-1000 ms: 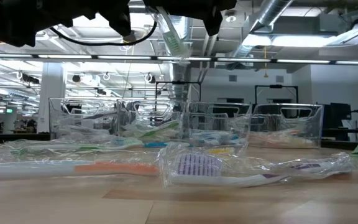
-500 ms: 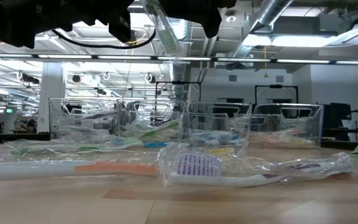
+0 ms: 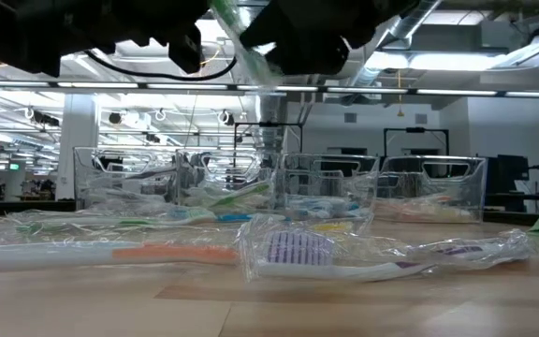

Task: Pick & Place Toothbrushes
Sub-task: Put the green toothbrush into the middle left transparent bin

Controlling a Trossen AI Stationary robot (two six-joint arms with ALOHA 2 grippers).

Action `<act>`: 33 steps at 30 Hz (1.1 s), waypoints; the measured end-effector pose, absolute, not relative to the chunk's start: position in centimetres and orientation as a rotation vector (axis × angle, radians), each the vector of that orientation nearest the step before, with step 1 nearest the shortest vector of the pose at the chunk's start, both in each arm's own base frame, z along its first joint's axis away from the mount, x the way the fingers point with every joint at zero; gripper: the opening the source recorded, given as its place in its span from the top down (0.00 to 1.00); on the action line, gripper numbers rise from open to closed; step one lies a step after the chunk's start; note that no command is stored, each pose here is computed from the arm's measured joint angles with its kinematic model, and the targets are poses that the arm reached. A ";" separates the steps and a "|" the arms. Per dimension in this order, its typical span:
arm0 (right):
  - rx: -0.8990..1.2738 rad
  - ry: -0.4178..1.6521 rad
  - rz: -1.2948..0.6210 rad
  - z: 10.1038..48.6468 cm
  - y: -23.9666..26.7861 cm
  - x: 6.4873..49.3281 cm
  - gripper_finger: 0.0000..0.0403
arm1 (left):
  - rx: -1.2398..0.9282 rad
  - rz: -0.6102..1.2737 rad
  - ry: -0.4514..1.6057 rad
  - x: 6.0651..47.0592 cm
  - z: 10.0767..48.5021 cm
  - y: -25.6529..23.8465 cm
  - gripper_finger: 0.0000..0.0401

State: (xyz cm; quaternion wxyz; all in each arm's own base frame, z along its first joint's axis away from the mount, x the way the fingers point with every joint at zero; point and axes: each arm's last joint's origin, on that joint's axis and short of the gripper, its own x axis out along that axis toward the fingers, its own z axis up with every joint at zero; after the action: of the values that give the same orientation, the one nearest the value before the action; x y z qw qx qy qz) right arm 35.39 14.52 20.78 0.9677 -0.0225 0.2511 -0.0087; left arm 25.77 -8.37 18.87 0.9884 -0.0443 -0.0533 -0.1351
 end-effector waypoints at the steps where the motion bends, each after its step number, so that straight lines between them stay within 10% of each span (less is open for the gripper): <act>1: -0.032 0.522 -0.028 21.0 14.3 35.2 0.29 | -0.084 -0.265 -0.107 25.8 18.9 -8.2 0.96; 33: 0.109 0.769 -0.427 24.1 14.4 26.1 0.29 | -0.008 0.288 0.386 24.6 27.0 10.6 0.96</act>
State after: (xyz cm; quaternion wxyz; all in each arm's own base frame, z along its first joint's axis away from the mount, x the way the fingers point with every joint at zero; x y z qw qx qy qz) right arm 26.12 14.37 24.13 0.9034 0.0528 0.3721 -0.2065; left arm 24.58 10.57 27.05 0.9712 -0.0039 0.1910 0.1426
